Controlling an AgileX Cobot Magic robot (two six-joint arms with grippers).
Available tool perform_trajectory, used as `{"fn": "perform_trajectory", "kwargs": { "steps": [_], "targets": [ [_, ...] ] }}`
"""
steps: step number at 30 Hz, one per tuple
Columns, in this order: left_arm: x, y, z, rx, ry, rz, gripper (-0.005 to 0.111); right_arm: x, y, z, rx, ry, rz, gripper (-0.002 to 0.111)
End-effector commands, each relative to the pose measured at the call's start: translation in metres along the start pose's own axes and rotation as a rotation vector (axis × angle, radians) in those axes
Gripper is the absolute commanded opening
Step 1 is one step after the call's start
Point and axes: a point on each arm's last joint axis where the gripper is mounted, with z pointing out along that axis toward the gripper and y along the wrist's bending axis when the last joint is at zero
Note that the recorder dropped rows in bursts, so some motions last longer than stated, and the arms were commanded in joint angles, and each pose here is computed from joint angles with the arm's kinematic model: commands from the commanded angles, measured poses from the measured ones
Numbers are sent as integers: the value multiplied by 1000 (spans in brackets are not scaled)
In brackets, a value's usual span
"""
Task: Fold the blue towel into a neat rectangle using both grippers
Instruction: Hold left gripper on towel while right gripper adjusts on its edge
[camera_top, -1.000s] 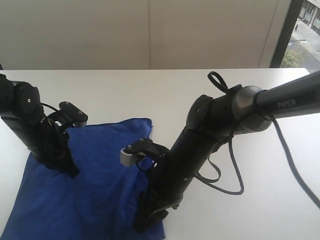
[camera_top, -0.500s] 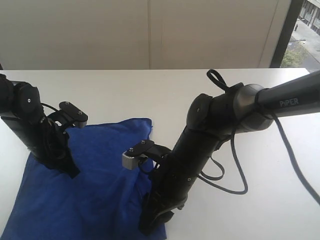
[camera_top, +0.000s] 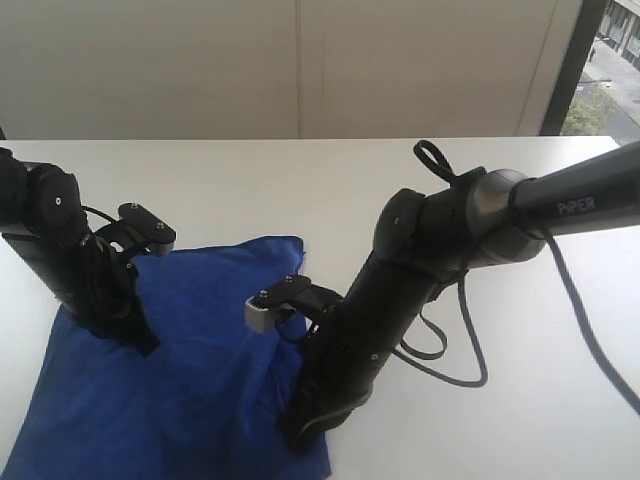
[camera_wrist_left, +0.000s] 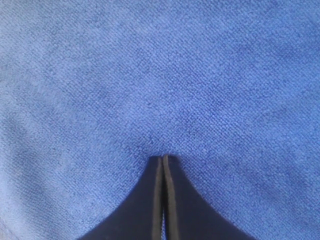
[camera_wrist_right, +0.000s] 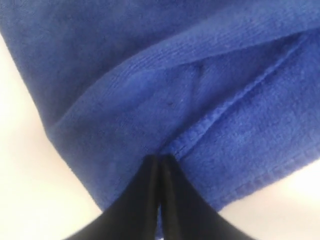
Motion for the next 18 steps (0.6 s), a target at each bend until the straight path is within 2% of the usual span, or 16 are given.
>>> {"fn": "perform_trajectory", "kwargs": {
  "steps": [1,18],
  "targets": [
    [15,-4,28,49,97,-24,0,4,-5,0,61,33,61,0],
    [15,-4,28,48,95,-24,0,8,4,-21,123,30,103,0]
  ]
}}
